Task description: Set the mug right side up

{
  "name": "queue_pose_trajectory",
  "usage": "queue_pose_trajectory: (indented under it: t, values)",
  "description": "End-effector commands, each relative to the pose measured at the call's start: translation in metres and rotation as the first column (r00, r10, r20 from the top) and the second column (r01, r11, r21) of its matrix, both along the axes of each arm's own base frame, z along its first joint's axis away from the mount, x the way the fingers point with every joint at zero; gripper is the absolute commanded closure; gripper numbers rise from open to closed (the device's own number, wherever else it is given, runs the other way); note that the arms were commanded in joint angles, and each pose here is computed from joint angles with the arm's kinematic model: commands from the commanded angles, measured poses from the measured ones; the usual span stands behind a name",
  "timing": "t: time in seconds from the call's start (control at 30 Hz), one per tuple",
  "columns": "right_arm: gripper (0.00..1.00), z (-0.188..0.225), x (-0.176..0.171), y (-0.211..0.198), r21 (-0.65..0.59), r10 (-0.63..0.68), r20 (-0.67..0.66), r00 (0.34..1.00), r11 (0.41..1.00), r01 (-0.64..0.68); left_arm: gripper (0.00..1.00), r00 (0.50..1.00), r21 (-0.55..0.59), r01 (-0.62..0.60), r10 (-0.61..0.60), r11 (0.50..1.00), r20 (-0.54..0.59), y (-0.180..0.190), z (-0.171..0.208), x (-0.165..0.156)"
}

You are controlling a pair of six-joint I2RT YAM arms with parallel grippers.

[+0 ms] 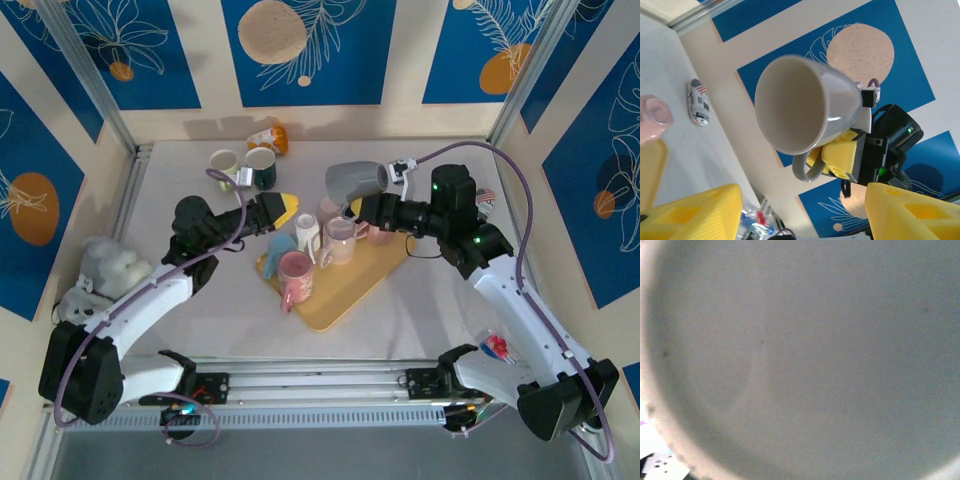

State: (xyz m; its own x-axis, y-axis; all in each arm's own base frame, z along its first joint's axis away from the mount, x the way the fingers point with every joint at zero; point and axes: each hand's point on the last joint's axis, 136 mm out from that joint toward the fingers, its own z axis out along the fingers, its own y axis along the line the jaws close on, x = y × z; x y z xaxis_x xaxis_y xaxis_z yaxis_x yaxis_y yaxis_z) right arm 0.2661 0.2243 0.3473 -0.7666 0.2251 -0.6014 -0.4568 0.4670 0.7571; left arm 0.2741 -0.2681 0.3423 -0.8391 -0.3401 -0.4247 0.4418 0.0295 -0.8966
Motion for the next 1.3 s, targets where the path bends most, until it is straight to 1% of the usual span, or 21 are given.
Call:
queue_pose_trajectory:
  t: [0.0, 0.13, 0.37, 0.47, 0.53, 0.67, 0.77, 0.9, 1.03, 1.27]
  values:
    - [1.0, 0.058, -0.009, 0.005, 0.142, 0.027, 0.146, 0.989, 0.989, -0.048, 0.34, 1.0, -0.099, -0.014, 0.015, 0.995, 0.012, -0.005, 0.037, -0.001]
    - [1.0, 0.067, -0.009, 0.007, 0.17, 0.02, 0.173, 0.985, 0.984, -0.049, 0.34, 1.0, -0.125, -0.03, 0.029, 0.992, -0.013, -0.011, 0.045, -0.003]
    - [1.0, 0.074, -0.008, 0.012, 0.235, 0.006, 0.175, 0.984, 0.971, -0.048, 0.33, 0.999, -0.151, -0.022, 0.017, 0.988, -0.03, -0.022, 0.049, -0.007]
    - [1.0, 0.078, -0.009, 0.016, 0.255, 0.011, 0.19, 0.982, 0.965, -0.06, 0.37, 0.998, -0.16, -0.045, 0.038, 0.986, -0.05, -0.026, 0.049, -0.004]
    - [1.0, 0.079, -0.01, 0.018, 0.264, 0.015, 0.194, 0.981, 0.962, -0.067, 0.41, 0.994, -0.179, -0.072, 0.057, 0.981, -0.088, -0.027, 0.049, 0.0]
    - [1.0, 0.079, -0.01, 0.026, 0.27, 0.022, 0.2, 0.979, 0.96, -0.076, 0.42, 0.995, -0.196, -0.07, 0.054, 0.978, -0.087, -0.032, 0.055, 0.0]
    - [1.0, 0.079, -0.009, 0.031, 0.266, 0.029, 0.206, 0.978, 0.96, -0.084, 0.42, 0.992, -0.188, -0.061, 0.038, 0.98, -0.123, -0.038, 0.051, 0.0]
    - [1.0, 0.08, -0.006, 0.037, 0.27, 0.04, 0.207, 0.977, 0.958, -0.097, 0.44, 0.987, -0.228, -0.075, 0.039, 0.971, -0.157, -0.04, 0.056, 0.0]
    - [1.0, 0.079, -0.004, 0.041, 0.278, 0.04, 0.204, 0.978, 0.956, -0.097, 0.46, 0.985, -0.254, -0.095, 0.053, 0.962, -0.164, -0.042, 0.064, -0.002]
    - [1.0, 0.076, 0.0, 0.046, 0.298, 0.037, 0.175, 0.984, 0.951, -0.089, 0.5, 0.985, -0.27, -0.087, 0.043, 0.959, -0.165, -0.046, 0.064, -0.003]
